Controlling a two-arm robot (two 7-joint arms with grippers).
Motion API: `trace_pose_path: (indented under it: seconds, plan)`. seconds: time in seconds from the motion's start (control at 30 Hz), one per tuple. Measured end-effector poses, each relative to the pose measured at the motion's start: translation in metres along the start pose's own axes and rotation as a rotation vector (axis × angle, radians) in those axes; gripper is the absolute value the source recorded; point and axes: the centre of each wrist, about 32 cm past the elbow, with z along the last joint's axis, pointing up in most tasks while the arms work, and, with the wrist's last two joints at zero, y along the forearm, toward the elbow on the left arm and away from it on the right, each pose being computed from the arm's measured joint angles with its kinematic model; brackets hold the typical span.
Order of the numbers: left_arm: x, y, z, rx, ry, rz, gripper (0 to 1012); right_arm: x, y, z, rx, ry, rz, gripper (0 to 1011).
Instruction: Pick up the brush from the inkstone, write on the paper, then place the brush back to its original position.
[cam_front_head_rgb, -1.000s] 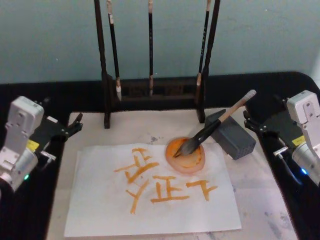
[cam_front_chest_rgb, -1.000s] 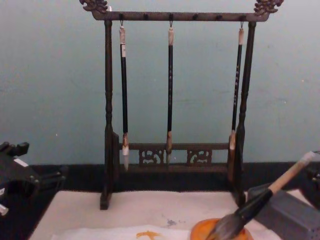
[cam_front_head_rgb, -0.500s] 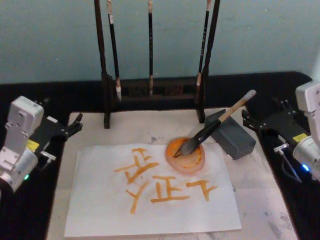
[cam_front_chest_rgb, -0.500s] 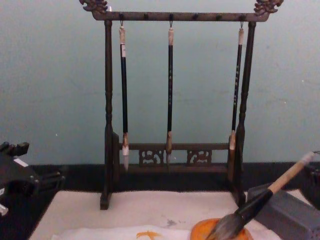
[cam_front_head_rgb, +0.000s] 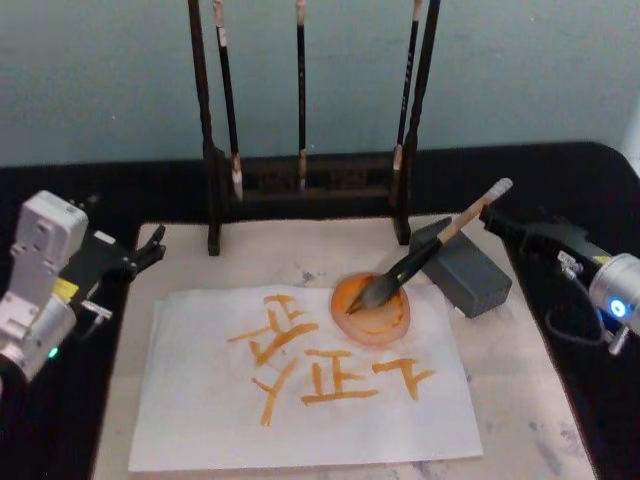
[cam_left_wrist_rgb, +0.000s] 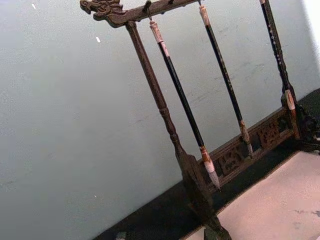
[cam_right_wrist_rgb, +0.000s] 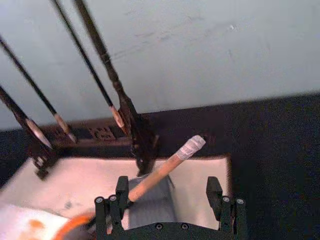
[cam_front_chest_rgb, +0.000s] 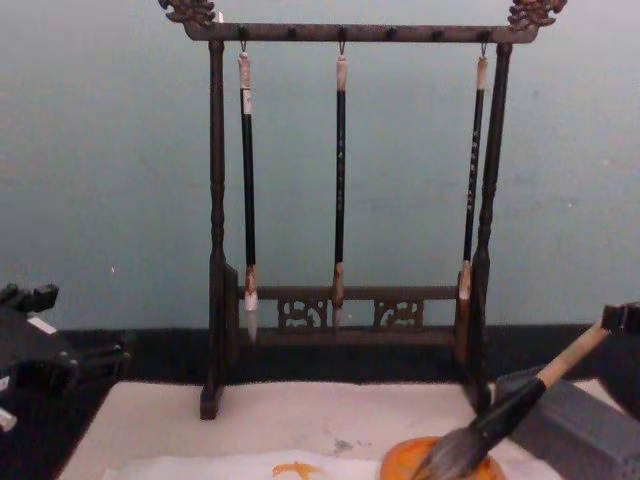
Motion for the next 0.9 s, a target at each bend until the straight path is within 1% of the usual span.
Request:
trace_pose_path:
  seconds: [0.03, 0.07, 0.1, 0.13, 0.17, 0.23, 0.27, 0.3, 0.33, 0.47, 0.5, 0.6, 0.63, 0.67, 0.7, 0.8, 0.9]
  plan:
    - [0.0000, 0.0000, 0.0000, 0.000, 0.000, 0.000, 1010, 0.000, 0.001, 0.001, -0.004, 0.030, 0.004, 1000]
    - [0.0000, 0.0000, 0.0000, 0.000, 0.000, 0.000, 1010, 0.002, 0.002, 0.002, -0.015, 0.091, 0.010, 1000]
    - [0.0000, 0.0000, 0.0000, 0.000, 0.000, 0.000, 1010, 0.002, 0.003, 0.003, -0.019, 0.118, 0.012, 1000]
    - [0.0000, 0.0000, 0.0000, 0.000, 0.000, 0.000, 1010, 0.003, 0.004, 0.004, -0.026, 0.163, 0.017, 1000]
    - [0.0000, 0.0000, 0.0000, 0.000, 0.000, 0.000, 1010, 0.003, 0.005, 0.005, -0.032, 0.191, 0.020, 1000]
    - [0.0000, 0.0000, 0.0000, 0.000, 0.000, 0.000, 1010, 0.003, 0.007, 0.005, -0.039, 0.228, 0.023, 1000]
    - [0.0000, 0.0000, 0.0000, 0.000, 0.000, 0.000, 1010, 0.004, 0.009, 0.006, -0.045, 0.266, 0.023, 1000]
    - [0.0000, 0.0000, 0.0000, 0.000, 0.000, 0.000, 1010, 0.004, 0.010, 0.006, -0.048, 0.284, 0.023, 1000]
    - [0.0000, 0.0000, 0.0000, 0.000, 0.000, 0.000, 1009, 0.004, 0.012, 0.006, -0.053, 0.315, 0.023, 1000]
    - [0.0000, 0.0000, 0.0000, 0.000, 0.000, 0.000, 1010, 0.004, 0.017, 0.007, -0.060, 0.362, 0.023, 1000]
    - [0.0000, 0.0000, 0.0000, 0.000, 0.000, 0.000, 1010, 0.005, 0.021, 0.006, -0.063, 0.381, 0.020, 1000]
    - [0.0000, 0.0000, 0.0000, 0.000, 0.000, 0.000, 1009, 0.004, 0.025, 0.006, -0.065, 0.408, 0.014, 1000]
    - [0.0000, 0.0000, 0.0000, 0.000, 0.000, 0.000, 1010, 0.004, 0.028, 0.005, -0.065, 0.426, 0.010, 1000]
    - [0.0000, 0.0000, 0.0000, 0.000, 0.000, 0.000, 1010, 0.004, 0.031, 0.004, -0.062, 0.447, 0.009, 1000]
    - [0.0000, 0.0000, 0.0000, 0.000, 0.000, 0.000, 1010, 0.004, 0.031, 0.004, -0.062, 0.447, 0.009, 1000]
    - [0.0000, 0.0000, 0.0000, 0.000, 0.000, 0.000, 1010, 0.004, 0.036, 0.002, -0.048, 0.490, 0.016, 1000]
    - [0.0000, 0.0000, 0.0000, 0.000, 0.000, 0.000, 1010, 0.003, 0.040, 0.001, -0.043, 0.512, 0.020, 1000]
